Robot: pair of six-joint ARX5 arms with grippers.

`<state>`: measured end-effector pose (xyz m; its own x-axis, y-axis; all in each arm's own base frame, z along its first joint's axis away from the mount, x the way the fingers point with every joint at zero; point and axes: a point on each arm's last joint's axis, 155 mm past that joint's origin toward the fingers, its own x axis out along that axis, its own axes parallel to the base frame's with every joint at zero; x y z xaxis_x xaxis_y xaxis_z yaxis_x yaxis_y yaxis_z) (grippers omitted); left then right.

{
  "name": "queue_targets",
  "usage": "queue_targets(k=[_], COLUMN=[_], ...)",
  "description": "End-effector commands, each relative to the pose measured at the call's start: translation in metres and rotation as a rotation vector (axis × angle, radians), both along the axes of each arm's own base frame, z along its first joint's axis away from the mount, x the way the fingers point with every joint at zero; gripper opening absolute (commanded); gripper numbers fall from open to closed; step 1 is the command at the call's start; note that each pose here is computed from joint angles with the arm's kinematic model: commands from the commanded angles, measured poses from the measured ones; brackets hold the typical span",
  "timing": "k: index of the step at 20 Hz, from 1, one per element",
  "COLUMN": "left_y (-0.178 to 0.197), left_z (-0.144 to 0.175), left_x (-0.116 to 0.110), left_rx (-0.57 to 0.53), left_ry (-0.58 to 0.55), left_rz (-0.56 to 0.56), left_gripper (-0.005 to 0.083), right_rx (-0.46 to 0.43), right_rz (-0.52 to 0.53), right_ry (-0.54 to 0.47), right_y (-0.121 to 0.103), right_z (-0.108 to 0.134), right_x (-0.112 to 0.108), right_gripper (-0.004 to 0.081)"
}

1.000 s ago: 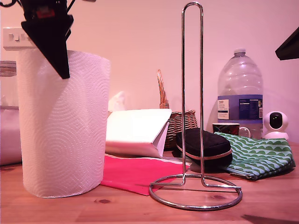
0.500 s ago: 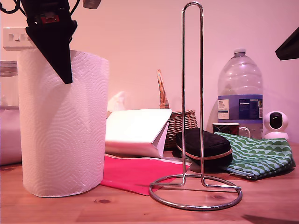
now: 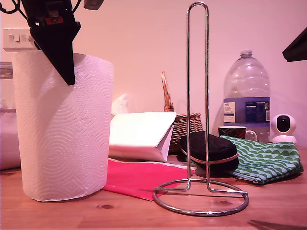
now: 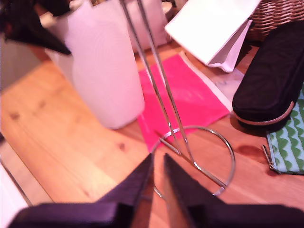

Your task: Insert the paper towel roll into the metallic stand.

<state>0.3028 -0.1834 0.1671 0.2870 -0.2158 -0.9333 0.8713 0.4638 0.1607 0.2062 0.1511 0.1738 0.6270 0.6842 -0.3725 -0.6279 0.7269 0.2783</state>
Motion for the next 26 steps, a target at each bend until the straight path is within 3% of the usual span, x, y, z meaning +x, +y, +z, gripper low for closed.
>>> queue_targets(k=[1, 4, 7, 9, 11, 17, 22, 26], left_y=[0.001, 0.001, 0.0, -0.001, -0.002, -0.005, -0.012, -0.015], left_z=[-0.007, 0.001, 0.004, 0.004, 0.005, 0.006, 0.009, 0.01], left_x=[-0.003, -0.004, -0.006, -0.006, -0.006, -0.004, -0.002, -0.003], left_rx=[0.003, -0.011, -0.022, -0.032, -0.039, -0.053, -0.091, -0.104], left_ry=[0.024, 0.003, 0.001, 0.007, 0.007, 0.0, -0.005, -0.001], left_rz=[0.003, 0.004, 0.002, 0.014, 0.012, 0.009, -0.003, -0.008], left_gripper=[0.0119, -0.0023, -0.0022, -0.0022, -0.0022, -0.0022, -0.0022, -0.0022], right_rx=[0.021, 0.012, -0.01, -0.011, 0.035, 0.015, -0.194, -0.293], right_rz=[-0.005, 0.014, 0.057, 0.092, 0.113, 0.187, 0.31, 0.383], right_ry=[0.023, 0.053, 0.113, 0.137, 0.102, 0.044, -0.088, -0.133], right_y=[0.003, 0.008, 0.019, 0.03, 0.042, 0.055, 0.056, 0.061], right_z=[-0.001, -0.008, -0.024, -0.029, -0.016, -0.012, -0.04, -0.065], right_x=[0.003, 0.005, 0.004, 0.002, 0.005, 0.0, 0.006, 0.017], right_gripper=[0.0126, 0.0212, 0.0327, 0.0335, 0.0335, 0.0335, 0.0371, 0.0371])
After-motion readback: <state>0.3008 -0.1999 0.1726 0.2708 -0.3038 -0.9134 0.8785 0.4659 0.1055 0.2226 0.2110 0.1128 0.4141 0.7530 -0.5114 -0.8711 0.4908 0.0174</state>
